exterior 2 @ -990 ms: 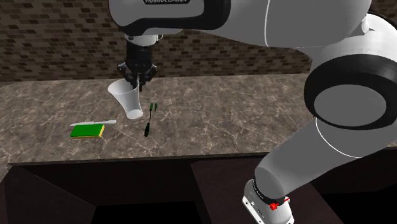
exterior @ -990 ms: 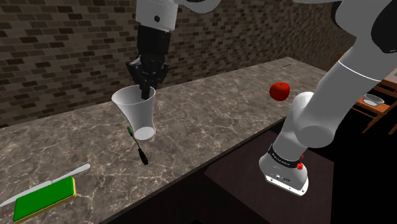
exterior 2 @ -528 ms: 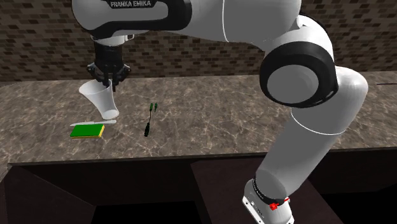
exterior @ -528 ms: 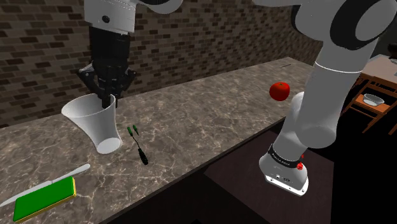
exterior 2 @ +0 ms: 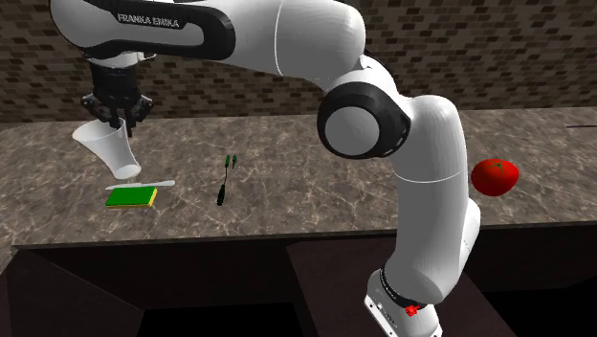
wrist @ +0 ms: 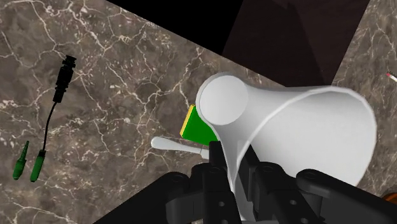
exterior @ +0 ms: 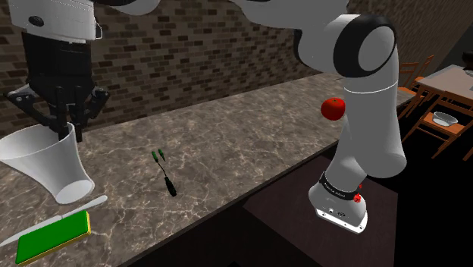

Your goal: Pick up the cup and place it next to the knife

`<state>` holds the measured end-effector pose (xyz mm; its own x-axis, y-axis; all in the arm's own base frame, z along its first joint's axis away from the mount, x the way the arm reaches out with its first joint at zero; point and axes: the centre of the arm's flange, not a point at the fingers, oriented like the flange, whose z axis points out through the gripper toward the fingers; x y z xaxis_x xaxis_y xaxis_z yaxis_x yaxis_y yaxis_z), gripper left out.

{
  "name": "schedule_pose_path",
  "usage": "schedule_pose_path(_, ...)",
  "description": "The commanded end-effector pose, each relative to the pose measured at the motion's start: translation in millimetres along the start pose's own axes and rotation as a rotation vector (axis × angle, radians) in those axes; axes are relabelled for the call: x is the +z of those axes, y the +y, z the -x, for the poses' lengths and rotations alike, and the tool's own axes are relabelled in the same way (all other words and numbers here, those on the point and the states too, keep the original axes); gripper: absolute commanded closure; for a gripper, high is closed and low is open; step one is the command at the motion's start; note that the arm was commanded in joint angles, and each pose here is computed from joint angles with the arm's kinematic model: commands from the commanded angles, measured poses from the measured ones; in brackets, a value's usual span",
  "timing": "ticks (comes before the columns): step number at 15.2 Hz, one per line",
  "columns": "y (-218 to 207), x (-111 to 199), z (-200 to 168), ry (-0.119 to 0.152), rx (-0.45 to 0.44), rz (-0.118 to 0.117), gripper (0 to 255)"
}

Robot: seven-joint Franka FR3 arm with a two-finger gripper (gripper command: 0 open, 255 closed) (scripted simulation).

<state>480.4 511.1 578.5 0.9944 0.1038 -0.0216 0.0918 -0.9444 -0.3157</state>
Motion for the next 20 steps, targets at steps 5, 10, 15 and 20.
schedule_pose_path(5,0,28,-6,0.002,0.002,0.001,255)
schedule_pose_path(10,8,53,-7,0.002,0.002,0.001,255)
schedule_pose_path(15,17,78,-7,0.002,0.002,0.001,255)
schedule_pose_path(20,25,103,-8,0.002,0.002,0.001,255)
